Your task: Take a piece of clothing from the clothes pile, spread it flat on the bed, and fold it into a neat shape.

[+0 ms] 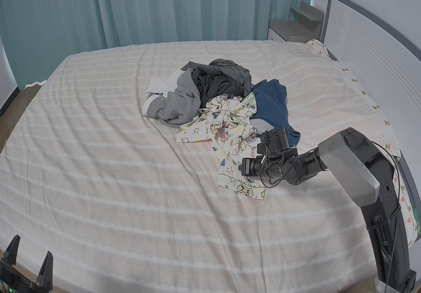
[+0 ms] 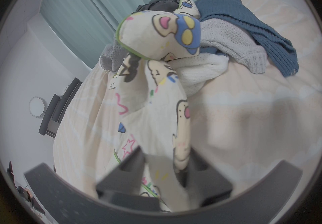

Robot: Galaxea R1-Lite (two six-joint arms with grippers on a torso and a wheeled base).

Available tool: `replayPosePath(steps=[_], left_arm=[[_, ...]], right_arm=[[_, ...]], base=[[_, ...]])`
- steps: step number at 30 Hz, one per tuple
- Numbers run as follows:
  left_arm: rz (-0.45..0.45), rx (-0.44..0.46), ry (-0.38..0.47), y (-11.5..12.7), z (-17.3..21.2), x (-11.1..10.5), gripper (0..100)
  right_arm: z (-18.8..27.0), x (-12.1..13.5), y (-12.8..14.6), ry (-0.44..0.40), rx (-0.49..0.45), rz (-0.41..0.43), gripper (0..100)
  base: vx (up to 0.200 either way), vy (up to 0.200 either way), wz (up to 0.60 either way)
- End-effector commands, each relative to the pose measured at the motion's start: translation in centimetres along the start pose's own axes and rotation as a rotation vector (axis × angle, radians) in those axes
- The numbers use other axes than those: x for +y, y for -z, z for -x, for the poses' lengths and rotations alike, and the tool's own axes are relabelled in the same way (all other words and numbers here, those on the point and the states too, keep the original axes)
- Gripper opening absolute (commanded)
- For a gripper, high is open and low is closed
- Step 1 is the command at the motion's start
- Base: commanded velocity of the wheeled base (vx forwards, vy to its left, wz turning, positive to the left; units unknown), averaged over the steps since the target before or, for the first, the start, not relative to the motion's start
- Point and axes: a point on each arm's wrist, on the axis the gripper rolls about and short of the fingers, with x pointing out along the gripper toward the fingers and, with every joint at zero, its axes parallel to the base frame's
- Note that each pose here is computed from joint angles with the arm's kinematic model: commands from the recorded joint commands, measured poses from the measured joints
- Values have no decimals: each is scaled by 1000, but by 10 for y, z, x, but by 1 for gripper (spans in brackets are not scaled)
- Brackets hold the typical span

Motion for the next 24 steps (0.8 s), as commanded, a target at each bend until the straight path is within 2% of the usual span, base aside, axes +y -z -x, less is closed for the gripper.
replayPosePath(steps=[1,3,7,17,24], left_arm=[[0,0,0,5,0,0,100],[0,0,0,5,0,0,100],[0,0,0,5,0,0,100],[0,0,0,5,0,0,100],[2,0,-2,5,0,0,100]], right_arm=[[-2,0,12,9,36,-2,0],[0,-2,15,14,45,-4,0],[32,2,10,9,69,-15,0],[116,13,29,-138,92,-44,0],[94,3,32,-108,69,-44,0]], base=[[0,0,0],[0,0,0],[0,0,0],[0,0,0],[0,0,0]])
